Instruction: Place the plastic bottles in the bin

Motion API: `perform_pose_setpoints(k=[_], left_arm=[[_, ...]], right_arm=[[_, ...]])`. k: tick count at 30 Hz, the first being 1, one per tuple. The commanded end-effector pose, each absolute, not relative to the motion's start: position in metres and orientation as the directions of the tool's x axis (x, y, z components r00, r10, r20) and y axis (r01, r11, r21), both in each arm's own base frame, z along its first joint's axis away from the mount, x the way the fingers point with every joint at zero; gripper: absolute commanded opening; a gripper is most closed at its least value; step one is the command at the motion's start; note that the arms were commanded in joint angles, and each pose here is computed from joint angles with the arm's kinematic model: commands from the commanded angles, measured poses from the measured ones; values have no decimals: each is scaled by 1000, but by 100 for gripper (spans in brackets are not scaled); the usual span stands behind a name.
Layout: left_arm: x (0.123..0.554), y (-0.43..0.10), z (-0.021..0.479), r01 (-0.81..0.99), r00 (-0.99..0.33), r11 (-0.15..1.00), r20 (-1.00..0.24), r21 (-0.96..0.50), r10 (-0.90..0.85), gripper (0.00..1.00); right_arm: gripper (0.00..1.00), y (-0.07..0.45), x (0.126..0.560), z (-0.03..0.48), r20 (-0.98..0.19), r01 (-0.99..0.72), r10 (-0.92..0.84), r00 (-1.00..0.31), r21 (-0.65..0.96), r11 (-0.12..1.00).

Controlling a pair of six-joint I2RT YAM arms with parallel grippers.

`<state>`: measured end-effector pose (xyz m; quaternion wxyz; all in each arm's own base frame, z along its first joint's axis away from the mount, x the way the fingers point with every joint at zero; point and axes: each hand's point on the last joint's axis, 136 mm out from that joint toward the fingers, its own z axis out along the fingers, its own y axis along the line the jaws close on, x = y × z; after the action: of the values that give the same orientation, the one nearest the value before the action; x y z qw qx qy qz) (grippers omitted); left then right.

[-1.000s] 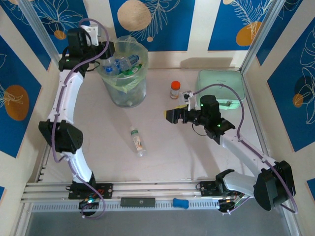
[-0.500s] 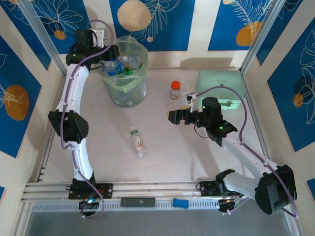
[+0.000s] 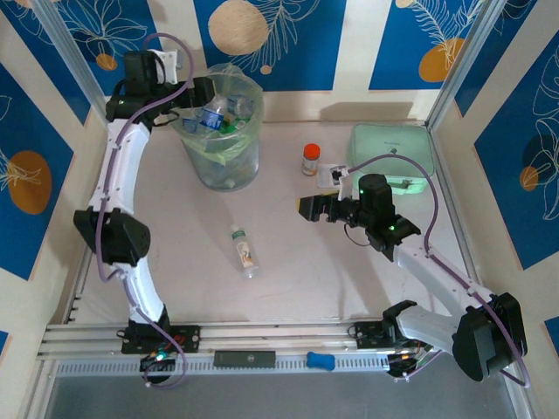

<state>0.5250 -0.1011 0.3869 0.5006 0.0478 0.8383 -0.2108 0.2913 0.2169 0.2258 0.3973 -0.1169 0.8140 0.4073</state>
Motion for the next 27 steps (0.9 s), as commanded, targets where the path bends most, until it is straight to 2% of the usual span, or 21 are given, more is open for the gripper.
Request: perform_pose_setpoints(k=[1,9,15,20,27], left_arm=[[497,-102,435,335,-373,882,-906,-331,-198,99],[435,-111,408,339,-342,833,-882,-437,-324,99],[387,-109,339,259,-411,807,-817,-531,-405,99],[353,-90,282,143,-457,843,-790,-519,-409,99],[321,-71,208,-20,-487,821,-712,-570,-506,99]], right_arm=[[99,217,295,220,-732,-498,148,-665,582,642],[99,225,303,206,-697,-465,141,-703,600,651],[99,250,306,182,-642,-418,87,-762,589,691],[99,290,296,153,-571,-401,-13,-821,560,725],[99,335,275,101,-413,-311,-115,-904,446,839]])
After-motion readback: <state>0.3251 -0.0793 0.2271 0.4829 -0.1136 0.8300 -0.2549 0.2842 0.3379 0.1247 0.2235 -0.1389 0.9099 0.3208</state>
